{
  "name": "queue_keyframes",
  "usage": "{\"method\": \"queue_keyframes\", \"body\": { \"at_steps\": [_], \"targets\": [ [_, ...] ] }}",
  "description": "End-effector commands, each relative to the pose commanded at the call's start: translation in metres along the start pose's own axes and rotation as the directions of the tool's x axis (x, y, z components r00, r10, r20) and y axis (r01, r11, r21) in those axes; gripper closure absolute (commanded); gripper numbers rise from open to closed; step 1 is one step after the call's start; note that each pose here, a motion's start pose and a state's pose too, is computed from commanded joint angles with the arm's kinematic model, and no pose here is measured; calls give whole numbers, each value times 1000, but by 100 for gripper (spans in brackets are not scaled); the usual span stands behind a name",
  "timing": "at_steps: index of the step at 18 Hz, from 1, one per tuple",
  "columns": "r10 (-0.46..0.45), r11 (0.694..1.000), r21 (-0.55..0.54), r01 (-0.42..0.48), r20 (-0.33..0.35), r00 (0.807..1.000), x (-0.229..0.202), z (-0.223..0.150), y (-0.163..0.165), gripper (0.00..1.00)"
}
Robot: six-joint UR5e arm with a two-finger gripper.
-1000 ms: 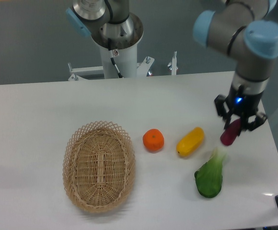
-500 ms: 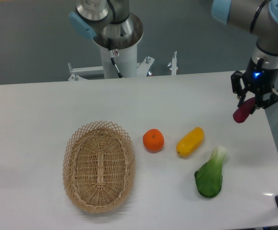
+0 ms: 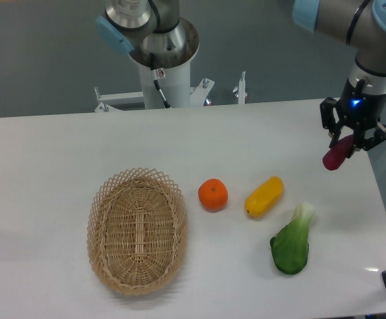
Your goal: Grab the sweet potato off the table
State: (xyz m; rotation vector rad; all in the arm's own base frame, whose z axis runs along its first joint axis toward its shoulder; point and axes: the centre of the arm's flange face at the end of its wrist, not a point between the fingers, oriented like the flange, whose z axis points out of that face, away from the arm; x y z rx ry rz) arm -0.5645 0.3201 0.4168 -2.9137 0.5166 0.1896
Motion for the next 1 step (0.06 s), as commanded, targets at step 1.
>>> {"method": "queue_keyframes", "body": {
  "at_steps": [1],
  "targets": [
    [-2,1000,2,2,-1,1000,0,1,0,75]
  ]
}}
